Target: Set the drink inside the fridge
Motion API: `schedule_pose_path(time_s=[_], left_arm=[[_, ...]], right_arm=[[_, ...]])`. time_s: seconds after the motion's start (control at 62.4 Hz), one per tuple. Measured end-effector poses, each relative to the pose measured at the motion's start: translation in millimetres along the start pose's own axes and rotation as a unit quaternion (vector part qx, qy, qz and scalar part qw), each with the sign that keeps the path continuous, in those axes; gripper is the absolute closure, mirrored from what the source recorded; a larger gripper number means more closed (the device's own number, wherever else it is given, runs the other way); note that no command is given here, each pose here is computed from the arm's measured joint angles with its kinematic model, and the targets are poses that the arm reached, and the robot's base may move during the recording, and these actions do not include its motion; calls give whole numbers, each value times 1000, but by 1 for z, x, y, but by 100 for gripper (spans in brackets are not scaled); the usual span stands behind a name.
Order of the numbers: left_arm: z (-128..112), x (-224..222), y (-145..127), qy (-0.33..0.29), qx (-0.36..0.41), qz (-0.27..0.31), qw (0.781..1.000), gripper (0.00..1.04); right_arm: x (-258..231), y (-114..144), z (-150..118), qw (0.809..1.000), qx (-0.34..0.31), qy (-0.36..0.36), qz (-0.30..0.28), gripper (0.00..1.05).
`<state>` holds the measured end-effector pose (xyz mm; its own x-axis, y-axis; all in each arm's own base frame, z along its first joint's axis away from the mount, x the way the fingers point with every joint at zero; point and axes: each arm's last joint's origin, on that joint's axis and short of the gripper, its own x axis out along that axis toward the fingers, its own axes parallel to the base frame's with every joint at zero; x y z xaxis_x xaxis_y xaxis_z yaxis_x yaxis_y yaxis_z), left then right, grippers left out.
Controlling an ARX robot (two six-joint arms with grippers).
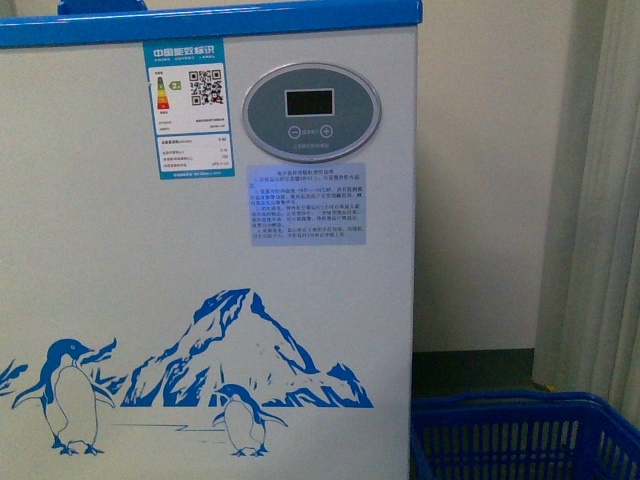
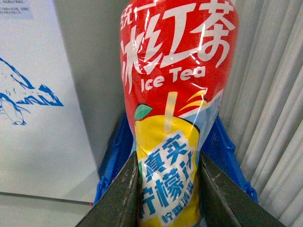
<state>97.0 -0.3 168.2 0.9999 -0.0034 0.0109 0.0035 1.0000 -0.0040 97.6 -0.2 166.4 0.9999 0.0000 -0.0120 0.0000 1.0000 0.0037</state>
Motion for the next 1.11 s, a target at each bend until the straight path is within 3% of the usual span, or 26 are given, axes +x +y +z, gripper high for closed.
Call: schedule_pose_path(time_s=[1.106], left_arm=[[0, 0, 0, 0, 0, 0, 1000, 8]], right_arm=[[0, 0, 0, 1000, 0, 0, 0, 75]])
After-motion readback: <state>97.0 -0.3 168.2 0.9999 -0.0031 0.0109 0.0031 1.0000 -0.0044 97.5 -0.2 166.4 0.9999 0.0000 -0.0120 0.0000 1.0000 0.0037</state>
